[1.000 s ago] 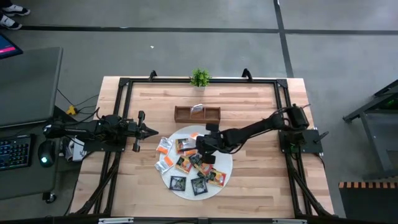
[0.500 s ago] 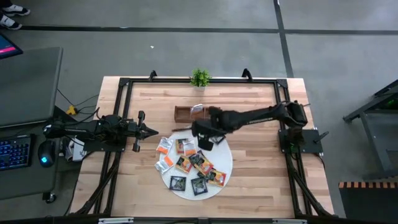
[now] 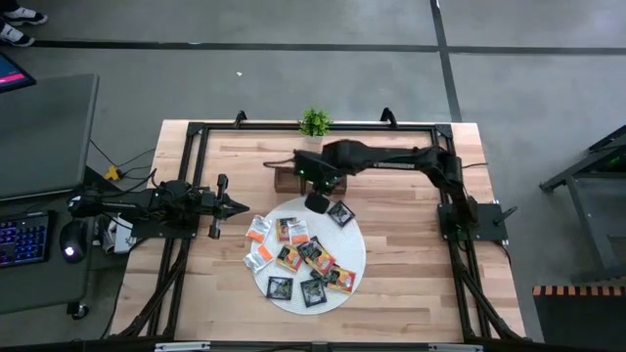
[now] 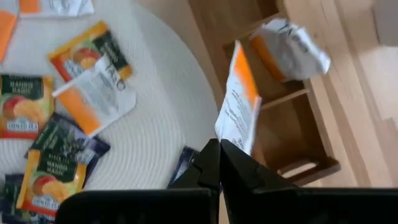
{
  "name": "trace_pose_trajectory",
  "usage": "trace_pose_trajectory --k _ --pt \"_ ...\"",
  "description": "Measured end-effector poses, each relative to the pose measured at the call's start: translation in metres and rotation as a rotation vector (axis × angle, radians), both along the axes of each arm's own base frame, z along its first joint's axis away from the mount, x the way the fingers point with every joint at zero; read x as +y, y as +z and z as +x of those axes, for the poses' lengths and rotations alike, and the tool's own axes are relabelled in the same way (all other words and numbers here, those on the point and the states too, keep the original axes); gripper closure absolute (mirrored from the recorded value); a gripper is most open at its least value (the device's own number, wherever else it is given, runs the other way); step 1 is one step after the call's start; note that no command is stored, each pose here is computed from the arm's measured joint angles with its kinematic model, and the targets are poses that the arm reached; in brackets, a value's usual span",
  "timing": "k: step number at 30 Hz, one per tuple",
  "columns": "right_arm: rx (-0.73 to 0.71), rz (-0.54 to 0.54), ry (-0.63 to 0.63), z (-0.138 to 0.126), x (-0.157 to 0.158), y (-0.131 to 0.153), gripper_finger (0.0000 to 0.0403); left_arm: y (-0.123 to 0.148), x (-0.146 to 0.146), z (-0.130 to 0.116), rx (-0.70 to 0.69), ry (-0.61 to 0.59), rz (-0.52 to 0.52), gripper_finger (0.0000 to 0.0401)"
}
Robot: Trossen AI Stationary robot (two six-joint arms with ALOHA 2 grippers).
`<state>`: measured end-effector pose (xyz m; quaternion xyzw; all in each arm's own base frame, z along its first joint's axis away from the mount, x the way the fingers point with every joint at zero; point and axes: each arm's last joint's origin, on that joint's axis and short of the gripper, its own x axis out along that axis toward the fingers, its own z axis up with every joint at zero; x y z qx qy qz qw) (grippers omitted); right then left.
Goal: Pick & Place Tea
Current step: Put the orange tea bag into the middle section of the wooden organizer
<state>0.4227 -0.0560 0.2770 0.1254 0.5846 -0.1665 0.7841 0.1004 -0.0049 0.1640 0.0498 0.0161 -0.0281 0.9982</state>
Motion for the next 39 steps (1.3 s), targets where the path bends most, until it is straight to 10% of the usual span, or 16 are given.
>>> trace_pose_trajectory --k 39 --pt "0.134 0.109 -0.085 0.037 -0.058 -0.048 0.0403 0.000 0.000 0.000 0.000 0.000 0.000 0.0400"
